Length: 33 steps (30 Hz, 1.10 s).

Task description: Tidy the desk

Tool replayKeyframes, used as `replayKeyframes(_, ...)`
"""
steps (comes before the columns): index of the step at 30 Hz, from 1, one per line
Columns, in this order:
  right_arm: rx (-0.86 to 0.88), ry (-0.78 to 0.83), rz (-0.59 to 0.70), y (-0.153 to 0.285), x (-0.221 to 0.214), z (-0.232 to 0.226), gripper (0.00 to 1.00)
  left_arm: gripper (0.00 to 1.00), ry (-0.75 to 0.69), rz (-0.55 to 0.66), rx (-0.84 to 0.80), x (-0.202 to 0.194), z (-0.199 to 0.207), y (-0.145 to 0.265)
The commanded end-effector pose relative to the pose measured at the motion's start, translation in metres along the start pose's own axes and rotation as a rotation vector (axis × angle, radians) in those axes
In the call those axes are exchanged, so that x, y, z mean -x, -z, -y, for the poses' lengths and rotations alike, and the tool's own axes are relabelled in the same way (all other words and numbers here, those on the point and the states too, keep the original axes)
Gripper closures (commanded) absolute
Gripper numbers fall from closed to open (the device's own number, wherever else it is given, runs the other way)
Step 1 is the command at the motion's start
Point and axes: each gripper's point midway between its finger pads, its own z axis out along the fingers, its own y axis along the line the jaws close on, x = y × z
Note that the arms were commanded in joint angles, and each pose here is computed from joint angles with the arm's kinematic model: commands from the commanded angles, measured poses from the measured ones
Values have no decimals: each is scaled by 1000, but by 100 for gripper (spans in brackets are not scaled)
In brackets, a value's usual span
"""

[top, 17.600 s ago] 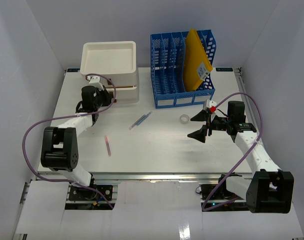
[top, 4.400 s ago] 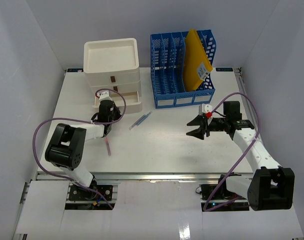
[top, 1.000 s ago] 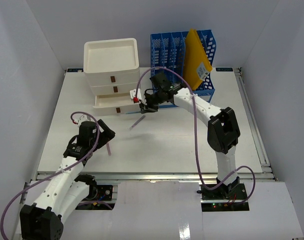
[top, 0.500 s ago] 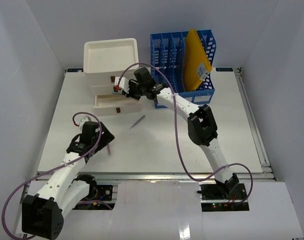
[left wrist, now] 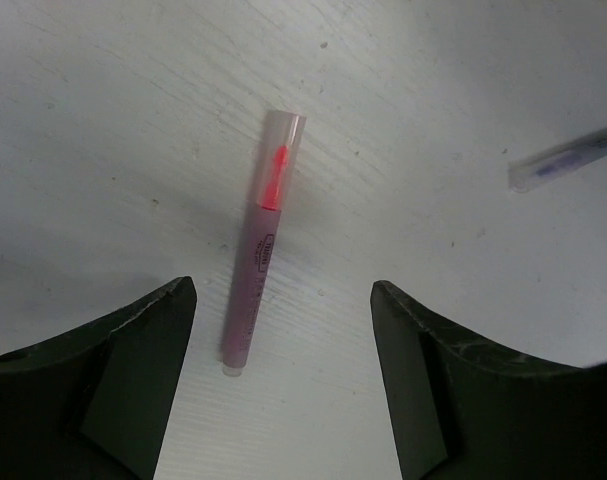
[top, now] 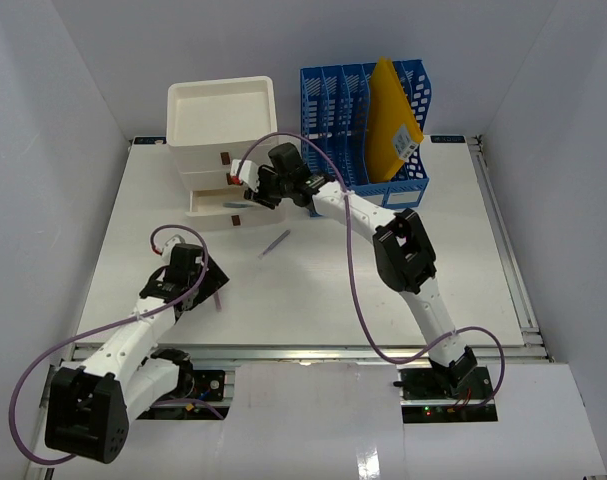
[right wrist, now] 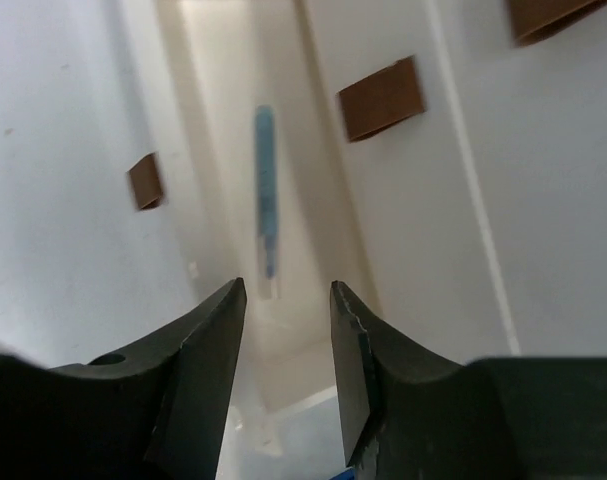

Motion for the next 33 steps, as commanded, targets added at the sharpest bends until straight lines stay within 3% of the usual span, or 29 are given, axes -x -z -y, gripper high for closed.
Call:
replayKeyframes(1, 113, 12, 153, 80, 69, -21, 48, 19, -35, 29, 15, 12, 5, -8)
replayKeyframes(6, 422, -68, 316, 171, 71, -114, 45, 22, -108, 0, 51, 14, 5, -17)
replayKeyframes(12, 464, -106, 358, 237, 47, -164, 45, 37, -164, -53, 97, 10, 1, -29)
replayKeyframes(24, 304, -218, 516, 312, 24, -125, 44, 64, -219, -198, 279, -17, -28, -46)
replayKeyframes(30, 291, -210, 540, 323, 23, -122, 44, 86, -188, -200, 233, -19, -20, -40)
replayKeyframes(33, 297, -208, 545, 325, 23, -125, 44, 89, -117, -185, 134, -16, 2, -33)
